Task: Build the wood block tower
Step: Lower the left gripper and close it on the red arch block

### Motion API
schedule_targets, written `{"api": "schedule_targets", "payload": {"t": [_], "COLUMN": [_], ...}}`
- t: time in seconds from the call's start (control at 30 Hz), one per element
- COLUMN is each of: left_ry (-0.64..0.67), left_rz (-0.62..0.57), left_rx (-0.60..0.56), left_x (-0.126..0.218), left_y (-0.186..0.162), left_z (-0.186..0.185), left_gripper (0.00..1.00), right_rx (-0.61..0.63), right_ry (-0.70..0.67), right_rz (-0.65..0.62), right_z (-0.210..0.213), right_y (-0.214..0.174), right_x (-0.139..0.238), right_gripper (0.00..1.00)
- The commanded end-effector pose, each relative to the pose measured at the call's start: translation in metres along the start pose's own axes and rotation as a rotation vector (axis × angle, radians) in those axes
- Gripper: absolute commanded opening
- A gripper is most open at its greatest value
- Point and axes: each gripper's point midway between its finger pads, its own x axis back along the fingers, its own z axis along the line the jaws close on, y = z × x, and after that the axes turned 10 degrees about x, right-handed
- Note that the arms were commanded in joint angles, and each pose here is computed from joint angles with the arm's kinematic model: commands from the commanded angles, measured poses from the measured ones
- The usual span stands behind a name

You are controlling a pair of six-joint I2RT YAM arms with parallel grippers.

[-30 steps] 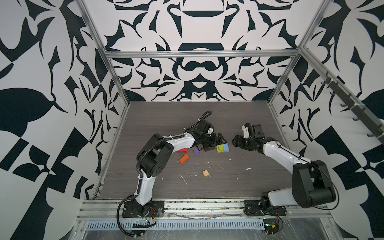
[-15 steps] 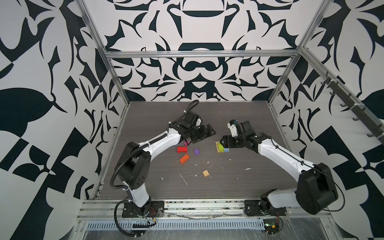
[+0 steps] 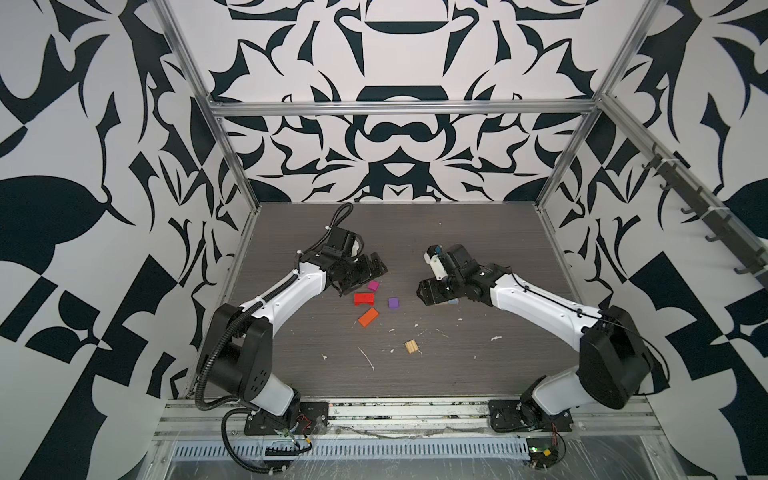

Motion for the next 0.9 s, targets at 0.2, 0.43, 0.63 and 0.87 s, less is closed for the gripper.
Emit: {"api": "schedule_targets", "payload": {"t": [0.2, 0.43, 0.63, 0.87], "left_ry": [0.207, 0.337, 0.42, 0.487], "left_rz": [-0.002, 0.002, 0.04, 0.04], "left_rx": [-0.034, -0.054, -0.103, -0.129], "left_x": [0.001, -0.007, -0.027, -0.039], "left_y": [-0.004, -0.006, -0.012, -0.009], "left_z": [0.044, 0.066, 0.069, 0.073], "left_gripper": [0.98, 0.94, 0.89, 0.88], "right_rx": [-0.017, -0.036, -0.047, -0.048], "right_ry": [0.029, 0.012, -0.016, -0.06], "right_rz": [-0.063, -0.073, -0.086, -0.085], "right_z": [0.026, 0.024, 0.019, 0.011], "right_y": [0.029, 0.031, 0.031, 0.026], "right_x": [0.002, 0.007, 0.013, 0.018], "right_gripper": [0.8, 0.85, 0.9, 0.92]}}
